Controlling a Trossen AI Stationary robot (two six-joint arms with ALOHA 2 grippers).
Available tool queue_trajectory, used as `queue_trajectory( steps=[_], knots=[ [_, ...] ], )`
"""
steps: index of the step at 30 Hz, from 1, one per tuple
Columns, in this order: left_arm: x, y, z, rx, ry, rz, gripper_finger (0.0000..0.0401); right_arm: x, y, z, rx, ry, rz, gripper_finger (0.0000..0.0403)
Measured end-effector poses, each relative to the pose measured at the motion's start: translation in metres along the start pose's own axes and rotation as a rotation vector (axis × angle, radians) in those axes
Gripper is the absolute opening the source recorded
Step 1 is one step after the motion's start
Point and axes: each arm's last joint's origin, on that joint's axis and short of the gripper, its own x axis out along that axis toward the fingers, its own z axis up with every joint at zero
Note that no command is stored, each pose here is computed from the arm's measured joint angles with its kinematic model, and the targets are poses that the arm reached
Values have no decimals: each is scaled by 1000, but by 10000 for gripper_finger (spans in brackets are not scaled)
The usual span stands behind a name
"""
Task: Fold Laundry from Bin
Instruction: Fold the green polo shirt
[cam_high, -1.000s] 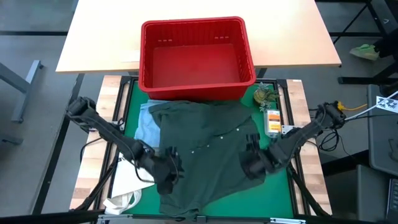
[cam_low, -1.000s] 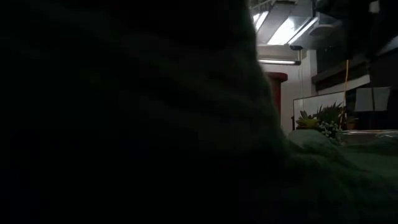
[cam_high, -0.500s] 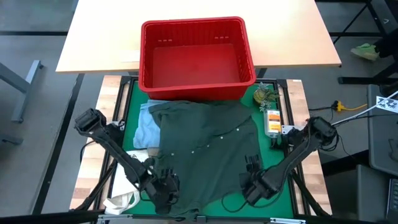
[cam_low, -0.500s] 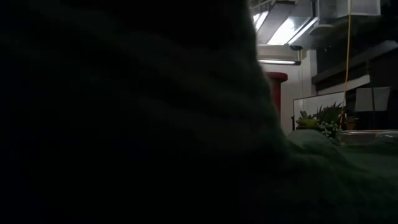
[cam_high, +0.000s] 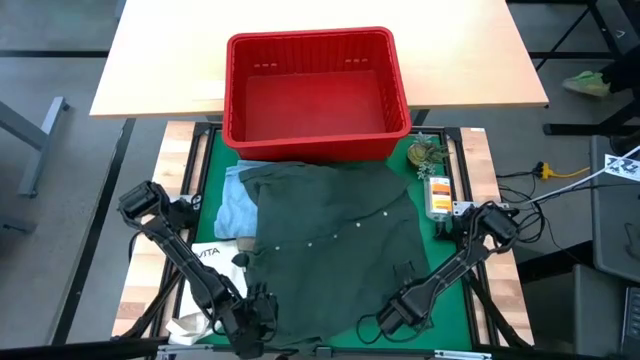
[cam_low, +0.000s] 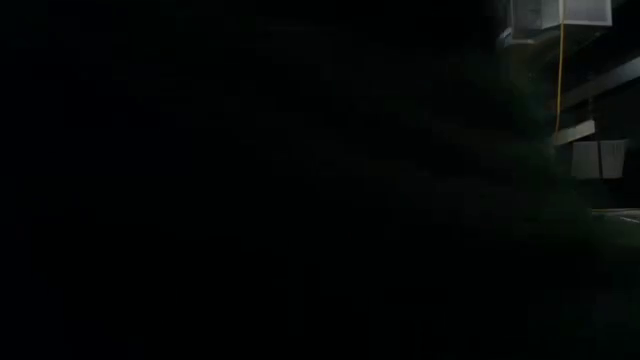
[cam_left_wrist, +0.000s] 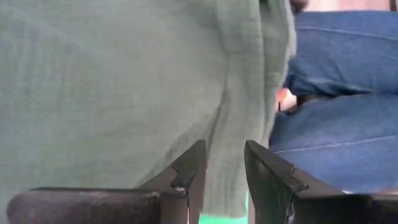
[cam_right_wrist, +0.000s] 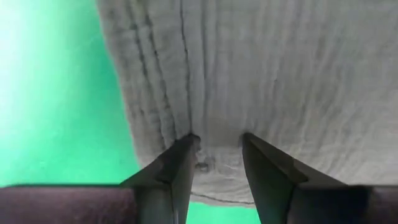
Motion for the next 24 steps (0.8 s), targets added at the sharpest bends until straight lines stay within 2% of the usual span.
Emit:
queue_trajectory(
  steps=[11, 15, 19, 24],
  knots=[
    [1, 3, 2, 0, -2, 15, 105, 1, 24, -10, -70, 144, 329, 140],
    [1, 2, 2, 0, -1, 14, 105, 2, 37, -11, -123, 123, 410, 140],
    [0, 1, 0, 1, 33, -12, 105, 0, 50, -7, -195, 45, 492, 140],
    [0, -4, 0, -2, 27, -58, 105, -3, 53, -5, -212, 22, 503, 140]
  ],
)
